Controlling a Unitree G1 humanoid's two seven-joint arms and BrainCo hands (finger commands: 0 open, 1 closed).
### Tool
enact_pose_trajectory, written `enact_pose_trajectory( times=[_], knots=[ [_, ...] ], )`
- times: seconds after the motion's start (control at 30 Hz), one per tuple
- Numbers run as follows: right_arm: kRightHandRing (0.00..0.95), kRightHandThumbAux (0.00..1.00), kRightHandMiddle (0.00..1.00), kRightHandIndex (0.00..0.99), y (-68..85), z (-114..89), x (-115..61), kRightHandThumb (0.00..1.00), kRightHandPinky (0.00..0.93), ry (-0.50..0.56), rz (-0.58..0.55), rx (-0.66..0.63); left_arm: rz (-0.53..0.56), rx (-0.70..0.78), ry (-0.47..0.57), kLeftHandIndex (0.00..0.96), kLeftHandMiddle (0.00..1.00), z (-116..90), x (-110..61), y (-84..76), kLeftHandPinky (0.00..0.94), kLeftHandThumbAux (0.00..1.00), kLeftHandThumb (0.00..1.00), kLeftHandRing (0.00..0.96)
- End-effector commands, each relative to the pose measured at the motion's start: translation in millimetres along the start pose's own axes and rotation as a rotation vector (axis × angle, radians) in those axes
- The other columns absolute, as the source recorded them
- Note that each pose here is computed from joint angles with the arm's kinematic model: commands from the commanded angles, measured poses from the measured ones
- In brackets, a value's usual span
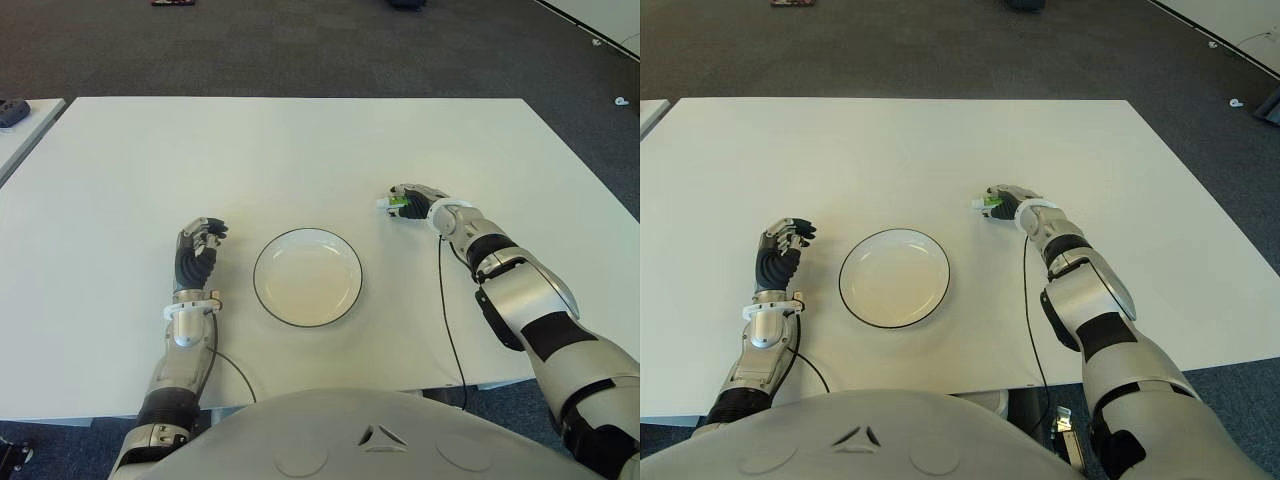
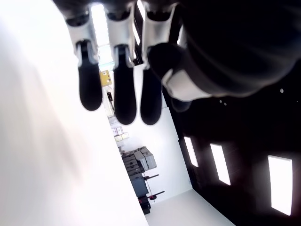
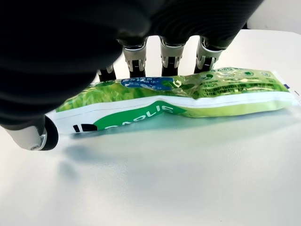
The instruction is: Put the toothpaste on the table into the plate.
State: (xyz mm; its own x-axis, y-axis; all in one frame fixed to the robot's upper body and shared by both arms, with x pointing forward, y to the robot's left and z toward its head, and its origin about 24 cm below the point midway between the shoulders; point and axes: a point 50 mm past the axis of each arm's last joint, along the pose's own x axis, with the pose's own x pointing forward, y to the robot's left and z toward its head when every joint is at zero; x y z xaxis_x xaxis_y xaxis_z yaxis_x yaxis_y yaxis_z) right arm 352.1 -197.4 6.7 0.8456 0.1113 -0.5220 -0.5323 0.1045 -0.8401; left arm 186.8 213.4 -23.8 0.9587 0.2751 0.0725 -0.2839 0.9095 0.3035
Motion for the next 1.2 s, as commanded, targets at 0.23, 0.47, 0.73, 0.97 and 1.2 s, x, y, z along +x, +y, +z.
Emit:
enact_pose_trajectory(
  times=[0.23, 0.47, 0.73, 0.97, 1.2],
  knots=[
    [0.0, 0.432, 0.0, 0.011, 20.4, -6.7, -2.4, 0.395, 0.021, 0.03, 0.052, 0.054, -0.005, -0.007, 0.028, 0.432, 0.463, -1.8, -3.3, 0.1, 0.475, 0.673, 0.84, 0.487],
    [0.145, 0.511, 0.12, 0.176, 18.7, -6.8, -3.0, 0.386, 0.257, 0.015, -0.008, 0.019, 0.0, -0.006, 0.032, 0.431, 0.464, -1.4, -3.0, 1.0, 0.474, 0.673, 0.84, 0.487],
    [0.455, 0.669, 0.402, 0.405, 16.3, -6.8, -3.2, 0.603, 0.549, 0.013, -0.072, -0.001, -0.001, -0.005, 0.039, 0.418, 0.47, -1.0, -3.0, 1.5, 0.469, 0.676, 0.837, 0.486],
    [0.686, 0.712, 0.668, 0.434, 15.7, -7.1, -4.1, 0.699, 0.736, 0.005, -0.127, 0.014, 0.0, -0.002, 0.037, 0.411, 0.473, -1.0, -3.3, 2.2, 0.462, 0.678, 0.835, 0.482],
    [0.75, 0.718, 0.749, 0.438, 12.1, -6.5, -3.5, 0.709, 0.774, 0.017, -0.151, 0.052, 0.002, -0.003, 0.031, 0.405, 0.474, -0.2, -3.3, 2.1, 0.463, 0.679, 0.834, 0.48]
  ],
)
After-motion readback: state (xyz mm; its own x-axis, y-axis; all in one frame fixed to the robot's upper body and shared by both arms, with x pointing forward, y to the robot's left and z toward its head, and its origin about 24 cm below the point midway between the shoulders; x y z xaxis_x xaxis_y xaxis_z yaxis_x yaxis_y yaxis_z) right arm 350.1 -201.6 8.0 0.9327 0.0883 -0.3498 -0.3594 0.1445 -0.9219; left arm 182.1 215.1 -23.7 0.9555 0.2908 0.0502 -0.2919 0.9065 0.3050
